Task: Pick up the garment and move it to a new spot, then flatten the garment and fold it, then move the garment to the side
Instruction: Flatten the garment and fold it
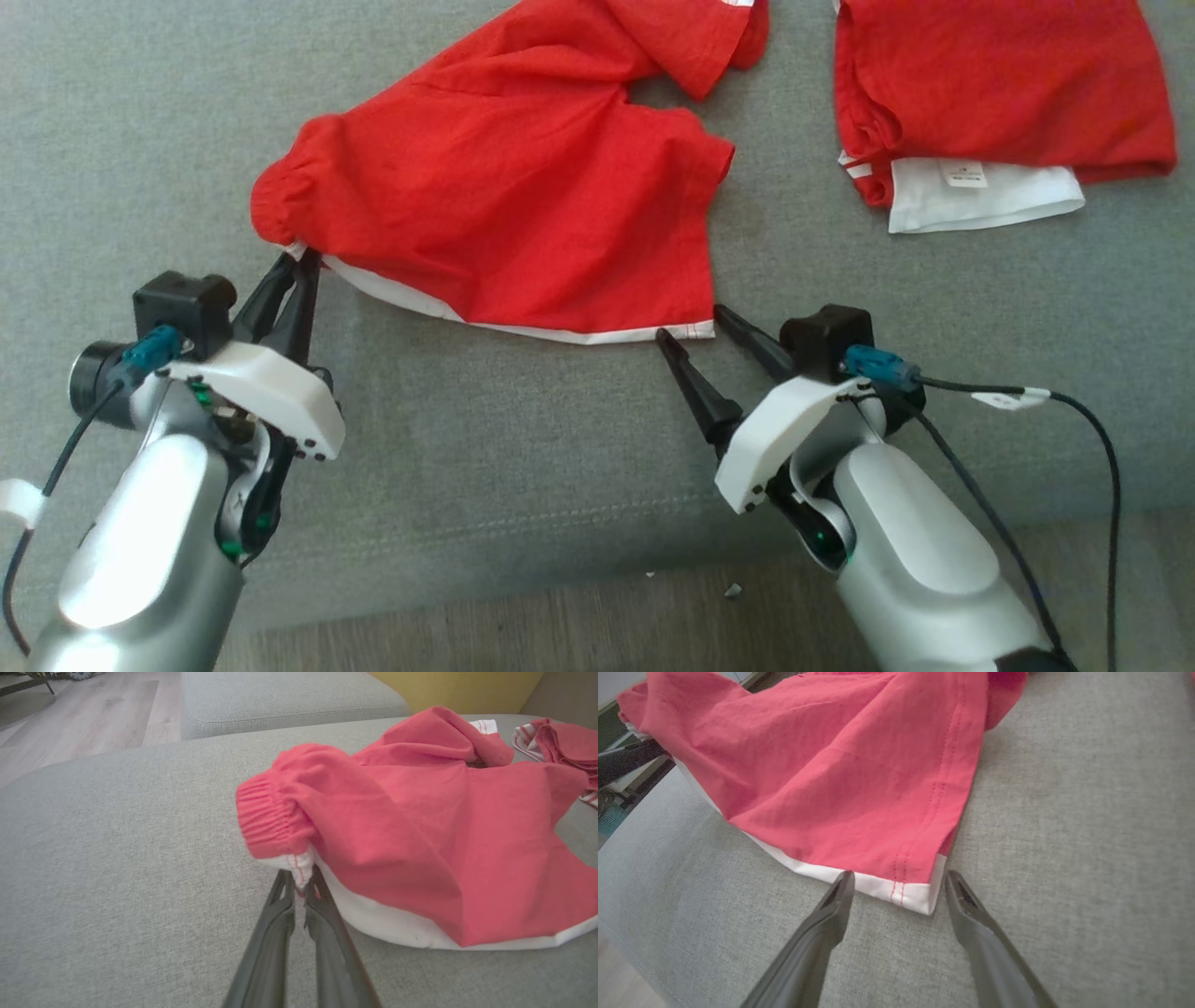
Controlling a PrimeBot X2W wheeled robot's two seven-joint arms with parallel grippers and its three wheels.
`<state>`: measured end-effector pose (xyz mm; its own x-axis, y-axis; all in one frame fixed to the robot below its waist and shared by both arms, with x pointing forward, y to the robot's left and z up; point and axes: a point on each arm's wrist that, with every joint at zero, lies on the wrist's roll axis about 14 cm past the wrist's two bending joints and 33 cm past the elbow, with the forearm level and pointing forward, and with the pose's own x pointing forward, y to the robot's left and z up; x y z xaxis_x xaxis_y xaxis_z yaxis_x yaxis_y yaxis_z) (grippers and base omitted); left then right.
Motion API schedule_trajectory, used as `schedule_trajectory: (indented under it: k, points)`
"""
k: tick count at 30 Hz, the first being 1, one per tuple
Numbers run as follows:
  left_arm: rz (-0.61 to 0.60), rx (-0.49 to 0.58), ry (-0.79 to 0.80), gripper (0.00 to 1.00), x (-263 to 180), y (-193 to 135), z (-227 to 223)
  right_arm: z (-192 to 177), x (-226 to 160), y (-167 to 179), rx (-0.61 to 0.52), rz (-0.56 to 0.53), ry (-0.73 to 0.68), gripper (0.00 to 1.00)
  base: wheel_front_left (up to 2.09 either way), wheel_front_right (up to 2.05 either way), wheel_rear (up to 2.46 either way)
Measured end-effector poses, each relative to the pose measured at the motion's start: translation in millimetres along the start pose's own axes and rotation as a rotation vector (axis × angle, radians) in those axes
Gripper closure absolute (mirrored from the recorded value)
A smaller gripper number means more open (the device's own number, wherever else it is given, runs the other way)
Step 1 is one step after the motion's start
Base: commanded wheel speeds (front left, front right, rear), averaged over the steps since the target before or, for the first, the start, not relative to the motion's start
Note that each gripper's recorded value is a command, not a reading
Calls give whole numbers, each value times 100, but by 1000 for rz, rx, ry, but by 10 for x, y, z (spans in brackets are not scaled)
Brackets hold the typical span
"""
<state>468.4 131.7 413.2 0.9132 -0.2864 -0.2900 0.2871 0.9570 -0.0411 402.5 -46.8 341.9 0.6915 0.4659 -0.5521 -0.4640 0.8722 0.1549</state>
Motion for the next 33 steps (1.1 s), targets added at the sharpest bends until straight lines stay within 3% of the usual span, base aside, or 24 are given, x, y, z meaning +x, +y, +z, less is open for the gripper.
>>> schedule_trajectory:
  k: [7,8,9,17,22,33]
  points:
    - [0,4,19,100,-6,17,-56,0,81,30,-30,24,13,0,0,0,0]
    - [1,3,20,100,-9,20,-60,-6,90,32,-35,26,17,13,0,0,0]
    - [2,3,21,100,-11,23,-63,-9,100,36,-43,30,21,100,0,0,0]
    - [4,3,18,100,-26,35,-45,15,115,-46,-45,12,22,100,0,0,0]
    - [-6,-8,-8,100,-63,-8,70,205,35,-231,-75,-44,-54,100,0,0,0]
    - [-61,-26,-115,100,-413,-202,578,1336,-462,-428,-319,-111,-358,100,0,0,0]
